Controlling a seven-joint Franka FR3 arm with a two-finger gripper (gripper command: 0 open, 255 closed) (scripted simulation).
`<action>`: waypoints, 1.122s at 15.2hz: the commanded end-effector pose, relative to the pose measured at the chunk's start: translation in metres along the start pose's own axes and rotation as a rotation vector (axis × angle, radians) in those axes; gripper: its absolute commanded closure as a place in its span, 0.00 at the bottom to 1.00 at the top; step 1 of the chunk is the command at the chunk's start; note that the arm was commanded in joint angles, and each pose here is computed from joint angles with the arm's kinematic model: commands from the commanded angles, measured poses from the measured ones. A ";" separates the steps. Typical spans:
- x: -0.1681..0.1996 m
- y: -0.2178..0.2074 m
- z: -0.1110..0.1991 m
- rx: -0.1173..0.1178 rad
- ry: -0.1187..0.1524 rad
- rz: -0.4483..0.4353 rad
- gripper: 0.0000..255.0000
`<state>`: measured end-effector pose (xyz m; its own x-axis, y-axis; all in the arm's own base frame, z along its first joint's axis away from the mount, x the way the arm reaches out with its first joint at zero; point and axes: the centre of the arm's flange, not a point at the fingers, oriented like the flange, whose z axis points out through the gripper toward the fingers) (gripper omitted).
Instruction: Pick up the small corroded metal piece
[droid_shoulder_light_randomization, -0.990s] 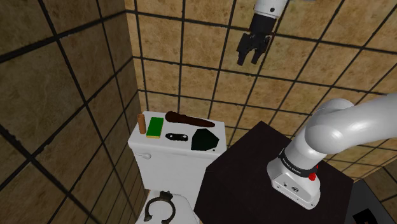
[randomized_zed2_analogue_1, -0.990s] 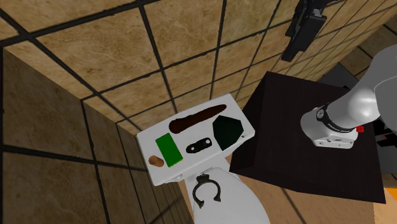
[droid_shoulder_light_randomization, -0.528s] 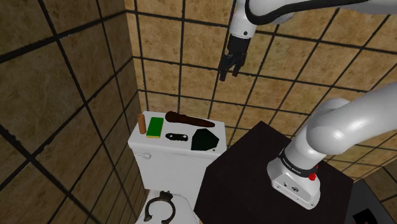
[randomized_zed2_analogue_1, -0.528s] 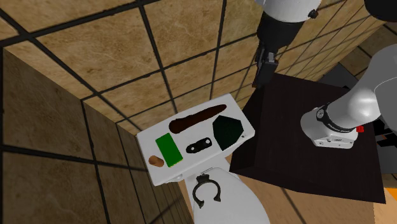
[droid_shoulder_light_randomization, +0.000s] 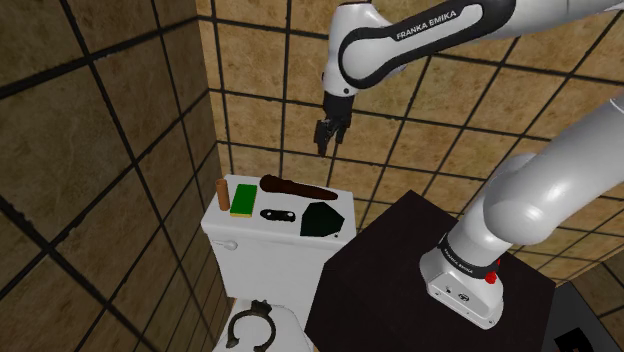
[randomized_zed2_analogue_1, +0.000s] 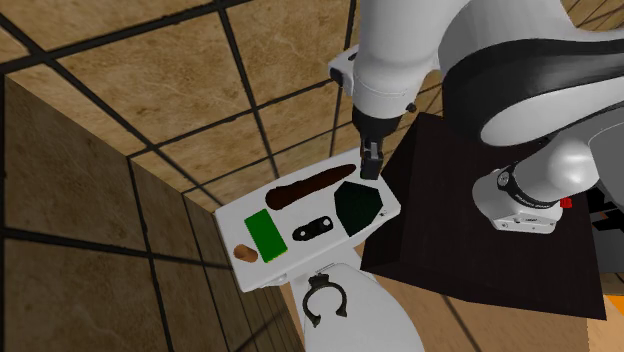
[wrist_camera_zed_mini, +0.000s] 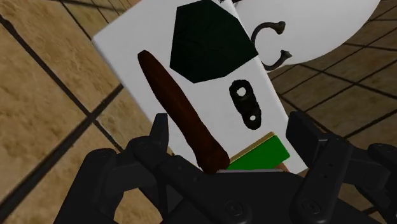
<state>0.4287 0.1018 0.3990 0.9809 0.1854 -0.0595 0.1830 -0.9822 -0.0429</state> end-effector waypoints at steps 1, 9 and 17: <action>0.013 -0.010 0.021 -0.012 -0.007 -0.038 0.00; 0.062 -0.053 0.111 -0.061 -0.041 -0.184 0.00; 0.102 -0.097 0.204 -0.110 -0.075 -0.331 0.00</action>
<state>0.4945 0.2140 0.2040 0.8705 0.4748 -0.1292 0.4822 -0.8755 0.0311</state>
